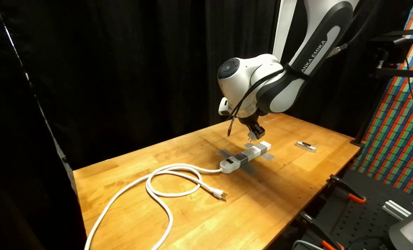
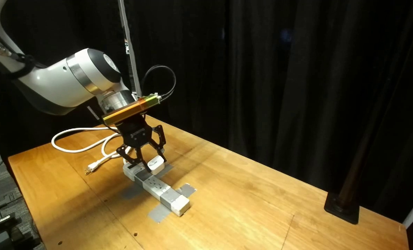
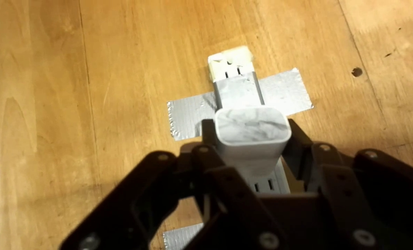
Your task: Plug the adapter into the extension cord
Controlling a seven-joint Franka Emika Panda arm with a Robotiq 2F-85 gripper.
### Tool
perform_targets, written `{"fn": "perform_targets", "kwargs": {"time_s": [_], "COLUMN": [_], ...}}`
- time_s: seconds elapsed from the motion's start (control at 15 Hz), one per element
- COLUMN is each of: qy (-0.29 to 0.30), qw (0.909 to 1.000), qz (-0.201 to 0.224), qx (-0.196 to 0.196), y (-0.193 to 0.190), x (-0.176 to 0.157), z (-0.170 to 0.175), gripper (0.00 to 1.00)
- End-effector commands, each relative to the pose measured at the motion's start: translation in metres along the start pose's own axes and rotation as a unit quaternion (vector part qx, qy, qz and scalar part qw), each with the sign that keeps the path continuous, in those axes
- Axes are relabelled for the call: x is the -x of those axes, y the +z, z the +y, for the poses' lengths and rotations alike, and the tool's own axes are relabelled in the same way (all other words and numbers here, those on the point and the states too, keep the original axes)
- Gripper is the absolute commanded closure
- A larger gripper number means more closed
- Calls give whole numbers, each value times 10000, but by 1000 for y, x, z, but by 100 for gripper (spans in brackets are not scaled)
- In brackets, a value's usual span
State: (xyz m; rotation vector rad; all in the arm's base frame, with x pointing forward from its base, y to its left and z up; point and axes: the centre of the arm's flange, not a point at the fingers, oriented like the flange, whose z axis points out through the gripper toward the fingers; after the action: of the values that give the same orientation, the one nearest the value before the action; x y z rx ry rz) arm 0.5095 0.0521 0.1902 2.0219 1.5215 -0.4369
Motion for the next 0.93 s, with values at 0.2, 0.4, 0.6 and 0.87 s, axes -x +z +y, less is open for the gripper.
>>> {"fn": "perform_targets", "kwargs": {"time_s": [0.2,0.4,0.6,0.87], "qy": [118,136,140,151], "qw": [9998,9997,9995,9985], "qz": [-182,-207,-288,-490], "qx": [-39,-60,-22,184], "y": [8,13,19,25], "x": [-13,-18,-20,-22], "z": [-13,-16,-18,-17], "gripper": [77,77,77,77]}}
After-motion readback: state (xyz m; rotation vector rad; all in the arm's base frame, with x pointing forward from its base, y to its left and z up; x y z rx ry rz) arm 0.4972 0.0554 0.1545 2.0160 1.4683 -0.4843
